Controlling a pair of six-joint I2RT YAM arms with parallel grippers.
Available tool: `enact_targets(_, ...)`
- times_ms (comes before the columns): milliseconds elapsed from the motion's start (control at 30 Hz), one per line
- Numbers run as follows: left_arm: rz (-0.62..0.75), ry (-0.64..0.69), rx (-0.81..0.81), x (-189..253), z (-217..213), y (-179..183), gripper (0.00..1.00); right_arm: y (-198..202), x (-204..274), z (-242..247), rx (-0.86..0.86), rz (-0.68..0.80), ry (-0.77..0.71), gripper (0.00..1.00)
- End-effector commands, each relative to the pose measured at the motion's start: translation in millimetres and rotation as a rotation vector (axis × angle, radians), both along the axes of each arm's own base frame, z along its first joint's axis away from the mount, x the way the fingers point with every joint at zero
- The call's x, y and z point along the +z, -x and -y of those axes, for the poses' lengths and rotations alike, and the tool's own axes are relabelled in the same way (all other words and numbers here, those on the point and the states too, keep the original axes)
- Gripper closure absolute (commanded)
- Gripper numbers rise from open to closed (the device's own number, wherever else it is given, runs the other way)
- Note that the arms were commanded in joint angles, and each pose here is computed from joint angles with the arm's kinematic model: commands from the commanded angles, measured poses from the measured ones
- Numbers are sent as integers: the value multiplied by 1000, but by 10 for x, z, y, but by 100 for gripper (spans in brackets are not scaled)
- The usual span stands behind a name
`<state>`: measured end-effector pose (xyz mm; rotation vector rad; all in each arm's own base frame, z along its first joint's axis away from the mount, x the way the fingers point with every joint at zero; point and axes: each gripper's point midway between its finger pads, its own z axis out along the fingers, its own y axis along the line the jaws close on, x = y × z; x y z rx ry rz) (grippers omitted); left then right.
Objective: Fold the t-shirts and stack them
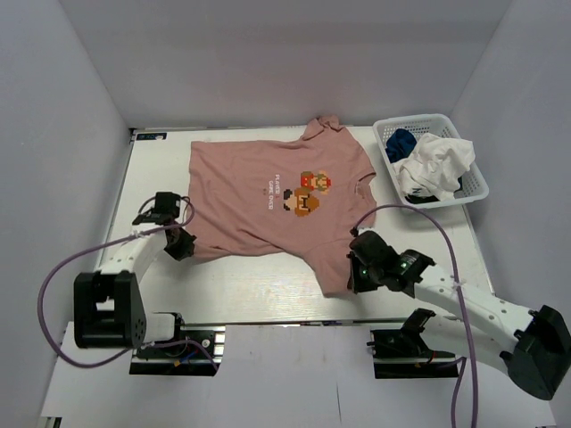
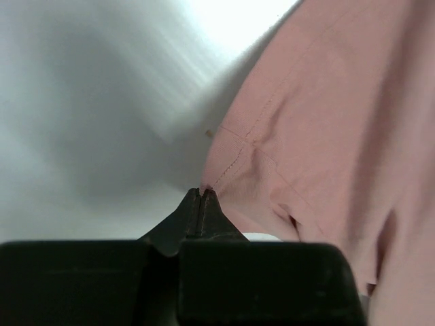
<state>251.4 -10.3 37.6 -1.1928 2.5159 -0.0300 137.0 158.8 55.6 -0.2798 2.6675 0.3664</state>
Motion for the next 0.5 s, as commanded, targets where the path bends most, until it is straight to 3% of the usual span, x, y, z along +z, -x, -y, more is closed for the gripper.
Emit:
enact_targets(0, -31, -54, 12, 111, -104, 358, 100, 462, 90, -24, 55, -183, -16, 100)
enact_targets(200, -6, -11, 9, 160, -28, 461, 100, 475, 276, -156, 132, -141, -6, 100)
enact_targets(333, 18, -2, 6, 282, -10, 243, 100, 81, 508, -240, 75, 3, 22, 100)
enact_targets(467, 84, -5, -3, 484, -10, -168, 100, -342, 582, -390, -7, 42, 58, 100)
